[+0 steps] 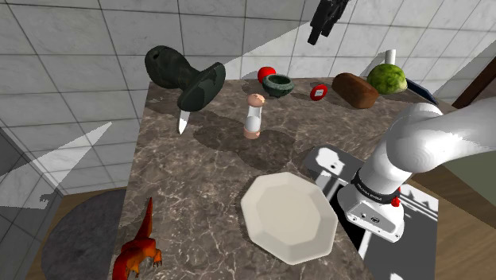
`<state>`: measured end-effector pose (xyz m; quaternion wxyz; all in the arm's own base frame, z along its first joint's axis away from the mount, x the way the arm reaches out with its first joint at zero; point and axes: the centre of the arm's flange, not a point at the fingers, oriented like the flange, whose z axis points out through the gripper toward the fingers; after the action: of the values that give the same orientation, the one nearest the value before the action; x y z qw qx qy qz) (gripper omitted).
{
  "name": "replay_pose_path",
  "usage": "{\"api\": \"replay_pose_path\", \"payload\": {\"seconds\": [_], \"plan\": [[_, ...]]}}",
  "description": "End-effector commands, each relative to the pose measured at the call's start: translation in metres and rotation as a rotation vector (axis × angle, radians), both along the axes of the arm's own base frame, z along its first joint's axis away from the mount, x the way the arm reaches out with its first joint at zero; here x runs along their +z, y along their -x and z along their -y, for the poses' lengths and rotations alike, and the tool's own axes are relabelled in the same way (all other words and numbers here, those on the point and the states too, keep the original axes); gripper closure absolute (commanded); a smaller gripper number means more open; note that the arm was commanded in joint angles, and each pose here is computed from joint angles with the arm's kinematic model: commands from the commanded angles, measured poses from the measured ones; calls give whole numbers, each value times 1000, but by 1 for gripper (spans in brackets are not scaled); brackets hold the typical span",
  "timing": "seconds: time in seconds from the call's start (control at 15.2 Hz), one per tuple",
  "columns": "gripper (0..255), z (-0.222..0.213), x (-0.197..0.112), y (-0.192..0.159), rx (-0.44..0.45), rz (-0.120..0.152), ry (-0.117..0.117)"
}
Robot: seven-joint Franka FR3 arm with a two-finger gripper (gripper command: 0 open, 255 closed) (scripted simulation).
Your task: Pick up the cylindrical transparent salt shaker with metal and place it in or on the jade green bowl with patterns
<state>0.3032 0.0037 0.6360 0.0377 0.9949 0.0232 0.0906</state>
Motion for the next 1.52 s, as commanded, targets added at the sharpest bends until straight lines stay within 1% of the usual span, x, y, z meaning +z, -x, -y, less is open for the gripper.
{"api": "replay_pose_path", "payload": {"seconds": [0.0,1.25,1.45], "plan": [[0,0,0,0,0,0,0],[0,-60,-222,-98,108,93,68],[0,-59,-234,-102,109,94,69]]}}
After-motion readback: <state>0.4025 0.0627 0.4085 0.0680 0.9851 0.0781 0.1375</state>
